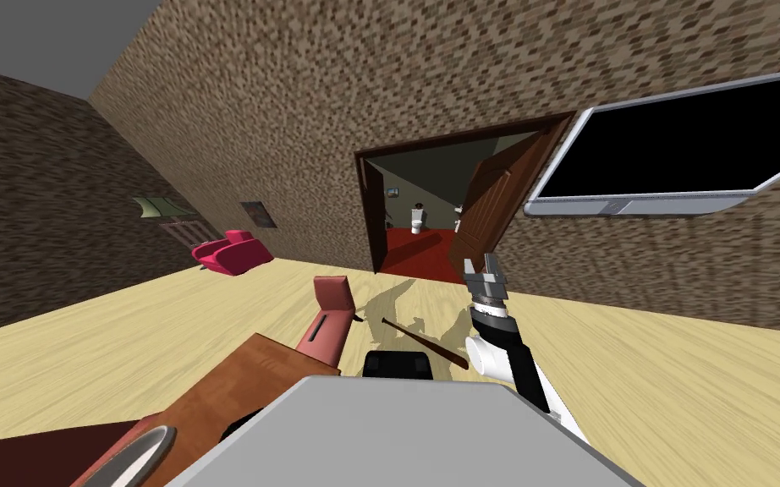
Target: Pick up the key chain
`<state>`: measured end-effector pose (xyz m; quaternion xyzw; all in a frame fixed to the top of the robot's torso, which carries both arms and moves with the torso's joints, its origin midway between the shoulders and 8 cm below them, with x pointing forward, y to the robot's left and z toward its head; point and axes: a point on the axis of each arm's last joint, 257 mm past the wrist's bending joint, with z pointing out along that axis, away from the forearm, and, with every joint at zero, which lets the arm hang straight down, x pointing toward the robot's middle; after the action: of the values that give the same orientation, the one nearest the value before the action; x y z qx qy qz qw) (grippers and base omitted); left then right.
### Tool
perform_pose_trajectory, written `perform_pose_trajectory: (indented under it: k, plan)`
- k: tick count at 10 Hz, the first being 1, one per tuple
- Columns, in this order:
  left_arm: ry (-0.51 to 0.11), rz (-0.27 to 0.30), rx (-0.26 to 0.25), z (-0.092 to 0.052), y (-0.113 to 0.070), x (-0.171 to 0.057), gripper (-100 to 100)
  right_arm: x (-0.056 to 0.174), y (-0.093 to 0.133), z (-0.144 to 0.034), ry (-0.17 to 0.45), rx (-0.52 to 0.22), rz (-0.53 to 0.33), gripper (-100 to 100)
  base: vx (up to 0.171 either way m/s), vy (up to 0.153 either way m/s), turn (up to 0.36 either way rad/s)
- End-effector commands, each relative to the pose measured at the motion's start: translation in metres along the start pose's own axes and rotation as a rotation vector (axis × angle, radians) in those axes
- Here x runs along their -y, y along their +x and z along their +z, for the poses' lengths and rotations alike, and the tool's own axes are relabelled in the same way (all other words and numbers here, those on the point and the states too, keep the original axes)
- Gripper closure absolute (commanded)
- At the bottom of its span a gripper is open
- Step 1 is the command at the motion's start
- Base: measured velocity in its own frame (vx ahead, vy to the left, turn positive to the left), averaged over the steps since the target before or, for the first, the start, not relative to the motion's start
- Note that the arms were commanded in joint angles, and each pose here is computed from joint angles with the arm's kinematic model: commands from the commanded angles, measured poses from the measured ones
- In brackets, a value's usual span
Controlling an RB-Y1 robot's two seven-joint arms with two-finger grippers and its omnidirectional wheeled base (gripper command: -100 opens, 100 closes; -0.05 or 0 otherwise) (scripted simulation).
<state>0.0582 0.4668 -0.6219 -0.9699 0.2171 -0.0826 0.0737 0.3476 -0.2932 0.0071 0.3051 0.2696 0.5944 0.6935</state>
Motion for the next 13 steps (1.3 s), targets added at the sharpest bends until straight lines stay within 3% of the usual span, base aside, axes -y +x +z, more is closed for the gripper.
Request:
perform_pose_trajectory:
  k: [1, 2, 3, 4, 5, 6, 7, 8, 13]
  plan:
    - [-0.057, -0.022, 0.057, -0.001, -0.028, -0.021, -100, 0.000, 0.000, 0.000, 0.000, 0.000, 0.000, 0, 0.134, 0.055, -0.119]
    - [-0.086, -0.033, 0.086, -0.001, -0.043, -0.031, -100, 0.000, 0.000, 0.000, 0.000, 0.000, 0.000, 0, 0.140, 0.053, -0.094]
    - [-0.086, -0.033, 0.086, -0.001, -0.043, -0.031, -100, 0.000, 0.000, 0.000, 0.000, 0.000, 0.000, 0, 0.092, 0.039, -0.021]
    - [-0.134, -0.047, 0.135, -0.004, -0.066, -0.050, -100, 0.000, 0.000, 0.000, 0.000, 0.000, 0.000, 0, 0.085, 0.014, -0.083]
    - [-0.153, -0.052, 0.154, -0.005, -0.075, -0.057, -100, 0.000, 0.000, 0.000, 0.000, 0.000, 0.000, 0, 0.113, 0.021, -0.099]
    - [-0.135, -0.049, 0.137, -0.002, -0.065, -0.048, -100, 0.000, 0.000, 0.000, 0.000, 0.000, 0.000, 0, 0.052, 0.015, -0.016]
    - [-0.139, -0.049, 0.140, -0.002, -0.067, -0.049, 0, 0.000, 0.000, 0.000, 0.000, 0.000, 0.000, 0, 0.009, 0.003, 0.002]
    - [-0.138, -0.042, 0.137, 0.006, -0.061, -0.060, -100, 0.000, 0.000, 0.000, 0.000, 0.000, 0.000, 0, 0.000, 0.051, 0.050]
    - [-0.141, -0.025, 0.131, 0.019, -0.047, -0.085, -100, 0.000, 0.000, 0.000, 0.000, 0.000, 0.000, 0, 0.009, 0.066, 0.036]
